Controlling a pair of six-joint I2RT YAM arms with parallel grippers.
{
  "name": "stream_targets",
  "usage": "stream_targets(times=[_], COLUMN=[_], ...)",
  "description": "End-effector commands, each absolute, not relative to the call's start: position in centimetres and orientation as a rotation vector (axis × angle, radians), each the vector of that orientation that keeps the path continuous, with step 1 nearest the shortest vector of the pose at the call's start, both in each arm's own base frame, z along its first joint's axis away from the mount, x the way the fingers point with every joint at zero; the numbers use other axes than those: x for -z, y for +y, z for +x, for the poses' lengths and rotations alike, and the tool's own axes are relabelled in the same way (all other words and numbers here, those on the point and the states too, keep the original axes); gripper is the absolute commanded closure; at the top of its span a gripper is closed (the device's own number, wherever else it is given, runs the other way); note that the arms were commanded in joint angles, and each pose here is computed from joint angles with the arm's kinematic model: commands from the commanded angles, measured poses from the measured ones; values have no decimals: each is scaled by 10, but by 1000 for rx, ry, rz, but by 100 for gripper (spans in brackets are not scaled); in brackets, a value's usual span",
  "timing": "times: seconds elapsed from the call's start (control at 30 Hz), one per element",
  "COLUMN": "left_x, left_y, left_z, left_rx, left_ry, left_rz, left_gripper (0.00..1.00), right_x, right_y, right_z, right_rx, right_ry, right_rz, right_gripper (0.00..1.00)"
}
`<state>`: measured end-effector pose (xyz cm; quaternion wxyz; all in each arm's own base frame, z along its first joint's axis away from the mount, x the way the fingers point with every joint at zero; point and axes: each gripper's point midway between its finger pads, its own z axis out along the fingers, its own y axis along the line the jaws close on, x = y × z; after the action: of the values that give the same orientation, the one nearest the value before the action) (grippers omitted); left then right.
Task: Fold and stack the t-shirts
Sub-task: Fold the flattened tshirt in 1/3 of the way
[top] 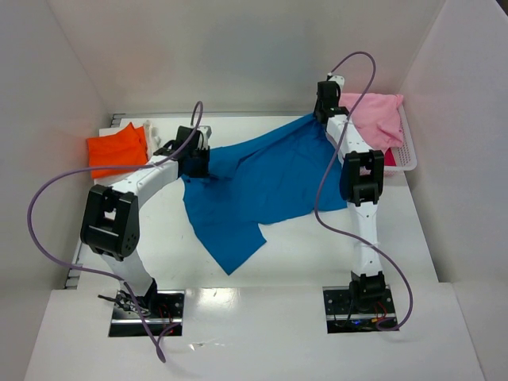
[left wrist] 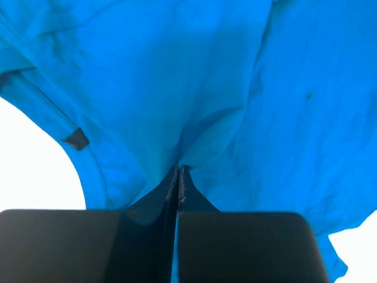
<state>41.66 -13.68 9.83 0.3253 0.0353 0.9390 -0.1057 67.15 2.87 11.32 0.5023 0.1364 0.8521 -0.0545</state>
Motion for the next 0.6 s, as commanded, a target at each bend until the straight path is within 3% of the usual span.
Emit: stream_targets(times=[0.0, 0.2, 0.57], left_x=[-98, -106, -190], left_y=[-144, -139, -91], left_z=[405, 401, 416], left_rx=[355, 331, 231], left_ry=[2471, 2464, 2257], left_rz=[106, 84, -130], left_gripper=[100, 100, 100], right_x=[-126, -113, -140], right_y=[18, 22, 27], right_z=[681, 677, 653], right_rx=[165, 144, 98], right_ry=[2011, 2047, 2052], right_rz=[327, 321, 296], right_gripper=[98, 98, 100])
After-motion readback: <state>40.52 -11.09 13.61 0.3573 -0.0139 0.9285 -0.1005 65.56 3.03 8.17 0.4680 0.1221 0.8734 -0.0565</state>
